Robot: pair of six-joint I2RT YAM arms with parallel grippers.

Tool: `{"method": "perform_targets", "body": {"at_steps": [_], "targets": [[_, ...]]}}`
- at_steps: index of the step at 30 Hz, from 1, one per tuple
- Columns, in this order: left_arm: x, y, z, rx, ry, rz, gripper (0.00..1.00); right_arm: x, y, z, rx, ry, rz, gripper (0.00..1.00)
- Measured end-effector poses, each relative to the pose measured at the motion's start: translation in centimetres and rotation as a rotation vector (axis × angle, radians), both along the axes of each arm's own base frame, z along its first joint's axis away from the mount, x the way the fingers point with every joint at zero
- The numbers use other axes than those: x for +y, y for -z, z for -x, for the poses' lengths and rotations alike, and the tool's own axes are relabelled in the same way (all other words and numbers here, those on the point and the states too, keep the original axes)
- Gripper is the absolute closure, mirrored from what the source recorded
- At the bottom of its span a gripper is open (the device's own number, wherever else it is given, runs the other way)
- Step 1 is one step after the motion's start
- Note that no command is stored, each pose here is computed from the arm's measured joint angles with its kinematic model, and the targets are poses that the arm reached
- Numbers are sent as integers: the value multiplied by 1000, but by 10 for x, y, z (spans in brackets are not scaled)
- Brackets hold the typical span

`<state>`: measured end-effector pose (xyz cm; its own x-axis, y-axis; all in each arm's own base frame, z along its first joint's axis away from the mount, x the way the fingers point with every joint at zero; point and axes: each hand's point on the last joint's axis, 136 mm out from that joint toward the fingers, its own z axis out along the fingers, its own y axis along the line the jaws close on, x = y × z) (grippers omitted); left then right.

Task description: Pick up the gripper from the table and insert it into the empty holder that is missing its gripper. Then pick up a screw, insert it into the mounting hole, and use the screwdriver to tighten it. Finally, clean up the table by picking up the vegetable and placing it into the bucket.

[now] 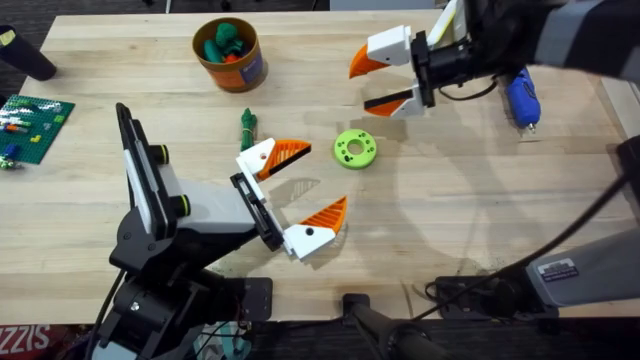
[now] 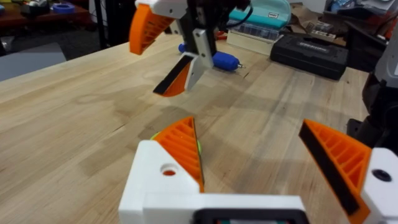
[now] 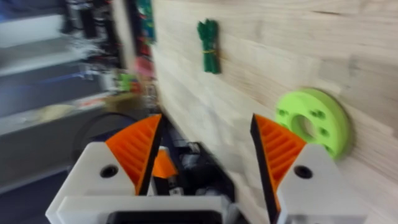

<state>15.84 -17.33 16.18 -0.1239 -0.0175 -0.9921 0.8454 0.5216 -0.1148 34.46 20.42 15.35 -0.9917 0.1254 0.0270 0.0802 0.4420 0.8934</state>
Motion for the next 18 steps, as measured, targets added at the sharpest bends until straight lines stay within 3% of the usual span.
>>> {"method": "perform_targets", "body": {"at_steps": [8, 16, 18], "targets": [[0, -2, 0, -5, -1, 4, 23, -4, -5, 2, -42, -27, 11, 172], [0, -2, 0, -5, -1, 4, 23, -7, 1, 26, 105, -39, 10, 172], [0, -2, 0, -5, -1, 4, 23, -7, -1, 29, 99, -55, -2, 172]]}}
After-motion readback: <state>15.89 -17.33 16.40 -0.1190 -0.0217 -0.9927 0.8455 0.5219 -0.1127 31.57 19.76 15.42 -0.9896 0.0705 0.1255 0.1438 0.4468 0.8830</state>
